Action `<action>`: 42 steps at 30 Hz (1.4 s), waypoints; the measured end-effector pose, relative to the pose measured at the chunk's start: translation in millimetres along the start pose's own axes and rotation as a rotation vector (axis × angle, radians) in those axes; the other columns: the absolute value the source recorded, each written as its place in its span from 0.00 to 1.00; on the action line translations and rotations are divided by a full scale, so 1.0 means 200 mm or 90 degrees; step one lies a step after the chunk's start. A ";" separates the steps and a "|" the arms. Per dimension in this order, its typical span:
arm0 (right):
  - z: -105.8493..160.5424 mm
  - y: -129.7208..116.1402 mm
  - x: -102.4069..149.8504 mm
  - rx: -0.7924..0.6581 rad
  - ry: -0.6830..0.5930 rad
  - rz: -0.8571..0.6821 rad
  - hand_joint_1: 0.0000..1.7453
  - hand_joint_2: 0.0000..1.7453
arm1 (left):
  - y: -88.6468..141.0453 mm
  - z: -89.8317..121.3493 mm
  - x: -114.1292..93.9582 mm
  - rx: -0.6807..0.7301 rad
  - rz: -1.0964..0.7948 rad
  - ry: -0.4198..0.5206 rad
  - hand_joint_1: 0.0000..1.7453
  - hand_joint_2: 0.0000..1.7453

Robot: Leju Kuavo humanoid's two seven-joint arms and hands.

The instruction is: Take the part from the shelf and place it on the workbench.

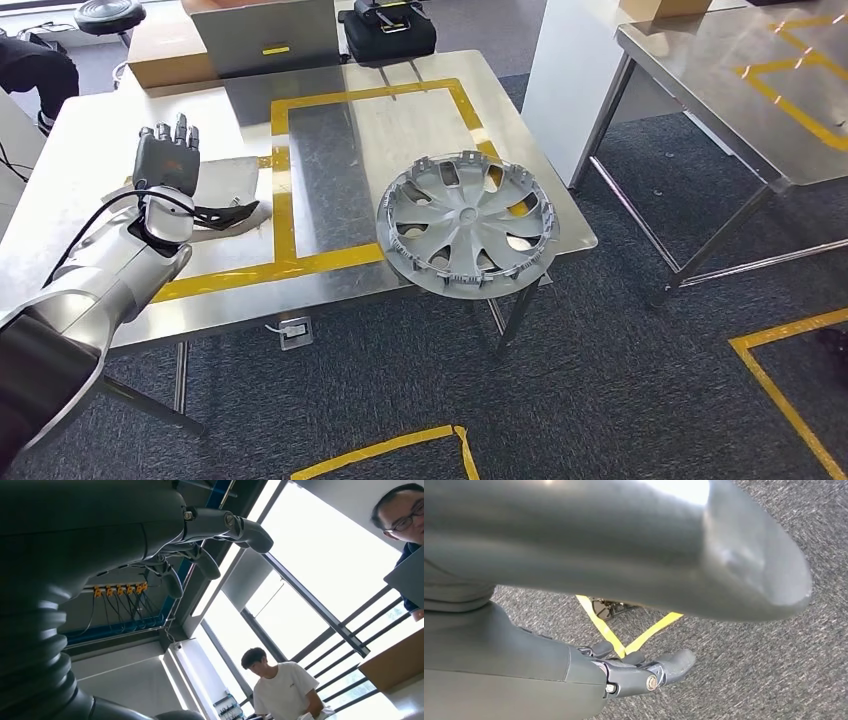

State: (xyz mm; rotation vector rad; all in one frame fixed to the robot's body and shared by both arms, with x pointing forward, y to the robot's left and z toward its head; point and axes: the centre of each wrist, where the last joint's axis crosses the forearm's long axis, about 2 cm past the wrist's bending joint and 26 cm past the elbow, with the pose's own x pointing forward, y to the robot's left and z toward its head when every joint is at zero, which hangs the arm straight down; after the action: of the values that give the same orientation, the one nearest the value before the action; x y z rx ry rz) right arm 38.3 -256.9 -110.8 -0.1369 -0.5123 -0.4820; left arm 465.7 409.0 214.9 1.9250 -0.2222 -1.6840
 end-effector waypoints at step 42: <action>0.00 0.04 0.02 0.010 0.011 0.002 0.00 0.00 | 0.12 -0.10 -0.21 0.060 0.022 0.029 0.00 0.00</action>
State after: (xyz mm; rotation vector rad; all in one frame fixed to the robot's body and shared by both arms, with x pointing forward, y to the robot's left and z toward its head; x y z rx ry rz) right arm 44.7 -251.7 -109.7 -0.1177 -0.4982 -0.4749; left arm 482.3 416.1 264.7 2.0148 -0.3216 -1.6312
